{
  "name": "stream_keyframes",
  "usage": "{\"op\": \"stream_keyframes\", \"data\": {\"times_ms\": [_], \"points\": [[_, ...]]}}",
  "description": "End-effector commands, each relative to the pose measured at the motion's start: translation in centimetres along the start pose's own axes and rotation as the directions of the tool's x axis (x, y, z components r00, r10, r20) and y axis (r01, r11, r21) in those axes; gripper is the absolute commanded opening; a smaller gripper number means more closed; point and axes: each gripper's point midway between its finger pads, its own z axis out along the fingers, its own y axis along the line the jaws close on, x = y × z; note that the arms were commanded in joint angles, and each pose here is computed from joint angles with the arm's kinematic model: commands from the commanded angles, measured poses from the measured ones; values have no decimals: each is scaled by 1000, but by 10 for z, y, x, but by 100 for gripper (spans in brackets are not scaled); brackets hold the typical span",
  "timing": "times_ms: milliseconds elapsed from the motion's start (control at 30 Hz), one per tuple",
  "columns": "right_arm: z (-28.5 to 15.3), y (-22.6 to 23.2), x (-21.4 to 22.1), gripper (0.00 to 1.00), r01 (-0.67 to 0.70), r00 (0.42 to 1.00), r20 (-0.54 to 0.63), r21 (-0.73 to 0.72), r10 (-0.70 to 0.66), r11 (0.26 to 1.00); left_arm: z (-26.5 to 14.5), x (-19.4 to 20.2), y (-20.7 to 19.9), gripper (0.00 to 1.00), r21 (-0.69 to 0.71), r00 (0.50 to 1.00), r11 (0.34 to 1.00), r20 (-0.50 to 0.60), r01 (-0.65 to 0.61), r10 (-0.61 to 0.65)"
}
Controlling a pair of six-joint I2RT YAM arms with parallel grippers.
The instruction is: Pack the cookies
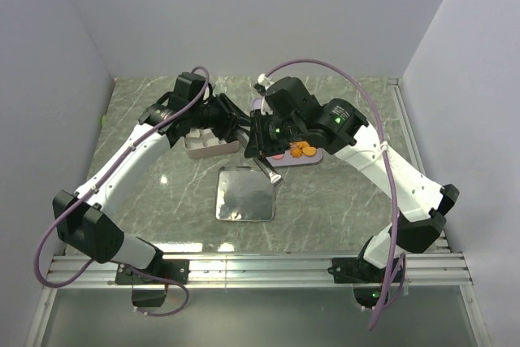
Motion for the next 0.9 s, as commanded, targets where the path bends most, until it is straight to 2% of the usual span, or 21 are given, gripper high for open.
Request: {"op": "stream_keyframes", "data": {"times_ms": [0, 133, 233, 300, 333, 533, 700, 767, 833, 867], "points": [[-10, 11, -20, 24, 15, 995, 101, -50, -10, 999, -10, 6, -6, 17, 19, 998, 998, 7, -63, 63], [-7, 13, -19, 30, -3, 995, 102, -68, 10, 998, -15, 5, -6, 11, 26, 998, 998, 34, -52, 51], [-4, 15, -16, 43, -20, 995, 94, -88, 28, 996, -21, 3, -7, 1, 31, 997, 999, 74, -39, 36], [-2, 17, -11, 53, -36, 995, 84, -104, 45, 994, -24, 0, -11, 0, 55, 995, 998, 97, -31, 25], [-1, 19, -9, 55, -40, 996, 75, -120, 49, 992, -28, 1, -13, 0, 75, 994, 997, 106, -34, 26], [4, 27, 0, 60, -87, 993, 59, -197, 100, 977, -45, -1, -28, 0, 168, 984, 984, 174, -60, 30], [2, 33, 9, 60, -124, 990, 32, -251, 136, 960, -56, -4, -32, 0, 205, 973, 976, 230, -77, 29], [0, 37, 11, 56, -133, 989, 29, -274, 146, 952, -60, -5, -32, 0, 217, 968, 973, 250, -84, 28], [0, 41, 14, 49, -135, 989, 18, -301, 147, 944, -65, -6, -35, 0, 239, 963, 966, 267, -97, 30], [-1, 43, 15, 40, -140, 988, 17, -312, 153, 939, -66, -6, -37, 0, 246, 961, 964, 273, -105, 35]]}}
